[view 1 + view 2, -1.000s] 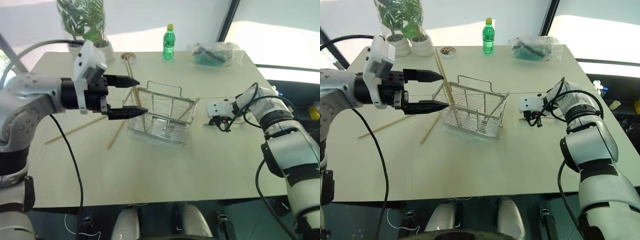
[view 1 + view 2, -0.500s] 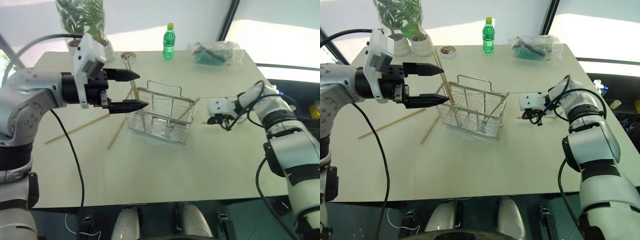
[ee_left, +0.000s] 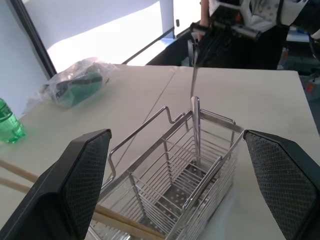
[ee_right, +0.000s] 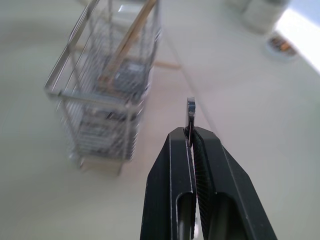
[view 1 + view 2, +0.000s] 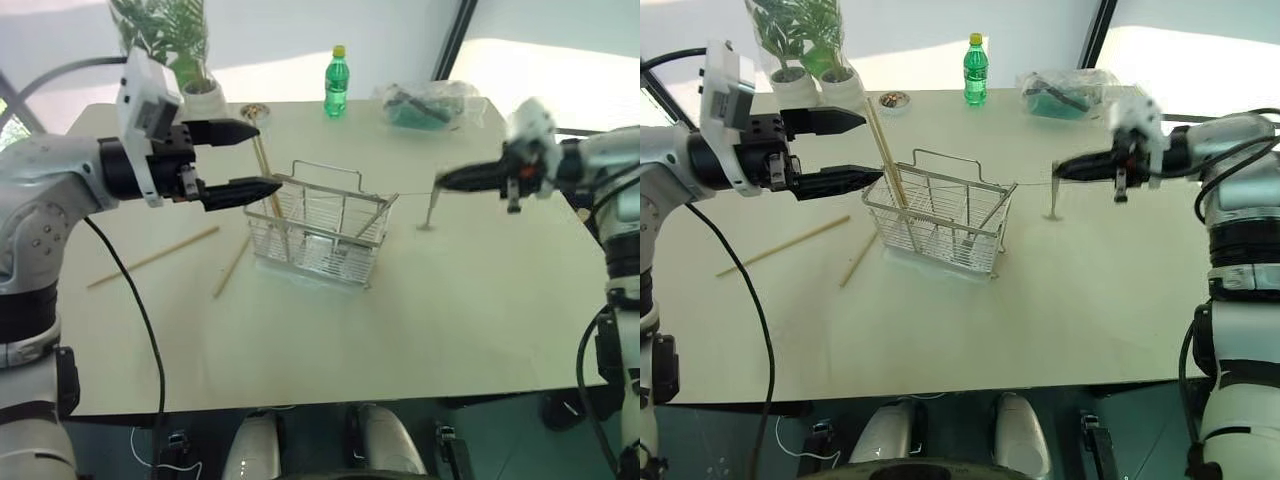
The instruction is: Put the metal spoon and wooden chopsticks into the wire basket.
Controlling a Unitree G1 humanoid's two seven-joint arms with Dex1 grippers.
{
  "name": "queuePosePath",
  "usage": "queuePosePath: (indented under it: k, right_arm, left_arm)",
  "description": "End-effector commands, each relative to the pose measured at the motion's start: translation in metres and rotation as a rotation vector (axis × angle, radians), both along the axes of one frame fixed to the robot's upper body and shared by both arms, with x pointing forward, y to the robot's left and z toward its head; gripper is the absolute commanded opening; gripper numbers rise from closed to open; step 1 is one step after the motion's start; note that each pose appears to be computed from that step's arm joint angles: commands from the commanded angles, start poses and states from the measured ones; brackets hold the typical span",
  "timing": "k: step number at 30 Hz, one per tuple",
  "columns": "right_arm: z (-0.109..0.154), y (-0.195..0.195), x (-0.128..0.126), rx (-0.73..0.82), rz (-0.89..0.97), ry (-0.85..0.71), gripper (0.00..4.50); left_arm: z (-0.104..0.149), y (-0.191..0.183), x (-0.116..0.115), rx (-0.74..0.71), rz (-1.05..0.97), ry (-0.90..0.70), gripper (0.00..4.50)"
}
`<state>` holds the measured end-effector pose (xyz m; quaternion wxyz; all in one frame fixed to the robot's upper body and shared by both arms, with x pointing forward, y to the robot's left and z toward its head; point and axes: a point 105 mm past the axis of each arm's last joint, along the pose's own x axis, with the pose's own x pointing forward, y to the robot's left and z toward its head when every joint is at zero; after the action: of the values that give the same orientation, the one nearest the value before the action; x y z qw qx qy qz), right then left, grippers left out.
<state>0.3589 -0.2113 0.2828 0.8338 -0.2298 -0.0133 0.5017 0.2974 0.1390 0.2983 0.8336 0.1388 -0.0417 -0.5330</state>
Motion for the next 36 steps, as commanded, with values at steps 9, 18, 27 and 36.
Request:
queuePosePath:
  k: [9, 18, 27, 36]
  right_arm:
    - [0.081, 0.029, -0.021, 0.341, -0.036, -0.183, 0.09]
    - [0.097, 0.052, -0.068, 0.385, 0.137, -0.083, 0.09]
    - [0.057, 0.073, -0.075, 0.394, 0.156, 0.041, 0.09]
    - [-0.002, 0.088, -0.057, 0.361, 0.076, 0.139, 0.09]
  left_arm:
    - [0.017, 0.002, 0.003, -0.017, 0.003, -0.075, 4.5]
    - [0.002, -0.002, -0.006, 0.063, -0.078, -0.025, 4.5]
    - [-0.013, -0.014, -0.017, 0.135, -0.182, 0.02, 4.5]
    - [-0.011, -0.019, -0.019, 0.141, -0.205, 0.018, 4.5]
